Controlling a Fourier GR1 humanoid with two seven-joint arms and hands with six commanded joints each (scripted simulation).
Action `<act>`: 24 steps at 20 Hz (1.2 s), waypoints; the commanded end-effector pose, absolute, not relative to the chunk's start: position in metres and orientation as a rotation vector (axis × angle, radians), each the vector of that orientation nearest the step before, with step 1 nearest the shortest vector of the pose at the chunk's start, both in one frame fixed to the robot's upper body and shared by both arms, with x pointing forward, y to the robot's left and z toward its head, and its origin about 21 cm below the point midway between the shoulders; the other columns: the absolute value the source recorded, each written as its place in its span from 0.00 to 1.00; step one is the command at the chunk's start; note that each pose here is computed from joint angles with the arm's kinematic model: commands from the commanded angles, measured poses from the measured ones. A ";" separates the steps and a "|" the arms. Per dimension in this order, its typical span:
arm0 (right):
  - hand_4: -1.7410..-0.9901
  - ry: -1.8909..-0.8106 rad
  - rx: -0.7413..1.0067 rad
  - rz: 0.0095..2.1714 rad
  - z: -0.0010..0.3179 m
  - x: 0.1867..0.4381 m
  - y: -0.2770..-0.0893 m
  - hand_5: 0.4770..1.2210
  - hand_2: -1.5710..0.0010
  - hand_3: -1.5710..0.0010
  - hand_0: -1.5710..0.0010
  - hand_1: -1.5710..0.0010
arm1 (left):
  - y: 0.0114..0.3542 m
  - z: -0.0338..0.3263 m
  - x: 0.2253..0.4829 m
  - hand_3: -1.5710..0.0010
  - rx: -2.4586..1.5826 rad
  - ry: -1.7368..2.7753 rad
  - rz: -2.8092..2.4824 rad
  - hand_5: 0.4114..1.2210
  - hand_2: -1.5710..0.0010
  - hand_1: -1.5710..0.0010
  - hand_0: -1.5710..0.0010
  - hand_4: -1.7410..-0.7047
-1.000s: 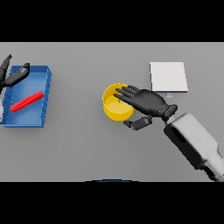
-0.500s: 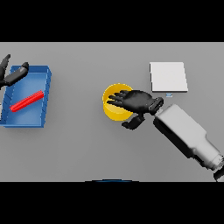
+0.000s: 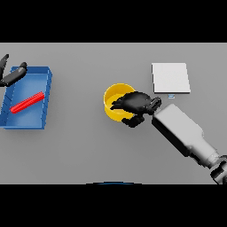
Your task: Pick up the red beaker and tilt it to pour out 1 green nut into yellow bowl. Pick up the yellow bowl and place it on the metallic measuring scale.
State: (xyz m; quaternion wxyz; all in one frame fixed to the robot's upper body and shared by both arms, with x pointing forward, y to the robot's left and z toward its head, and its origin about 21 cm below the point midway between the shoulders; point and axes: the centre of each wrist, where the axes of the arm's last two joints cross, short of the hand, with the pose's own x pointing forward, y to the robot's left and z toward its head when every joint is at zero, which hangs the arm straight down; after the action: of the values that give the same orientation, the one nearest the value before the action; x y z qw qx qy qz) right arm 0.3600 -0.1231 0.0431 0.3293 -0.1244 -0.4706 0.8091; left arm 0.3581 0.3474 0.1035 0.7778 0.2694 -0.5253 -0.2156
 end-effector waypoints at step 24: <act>0.00 -1.215 -0.427 2.062 0.111 0.358 -0.149 1.00 0.06 0.24 0.00 0.00 | 0.345 0.108 0.362 1.00 0.565 -1.151 -0.461 0.36 1.00 1.00 1.00 0.91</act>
State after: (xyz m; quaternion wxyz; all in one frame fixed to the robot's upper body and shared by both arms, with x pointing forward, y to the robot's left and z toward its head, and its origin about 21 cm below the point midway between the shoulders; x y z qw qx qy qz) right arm 0.3576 -0.1488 0.1105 0.3478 -0.1642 -0.4683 0.7955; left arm 0.3623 0.3449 0.1084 0.7765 0.2613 -0.5325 -0.2128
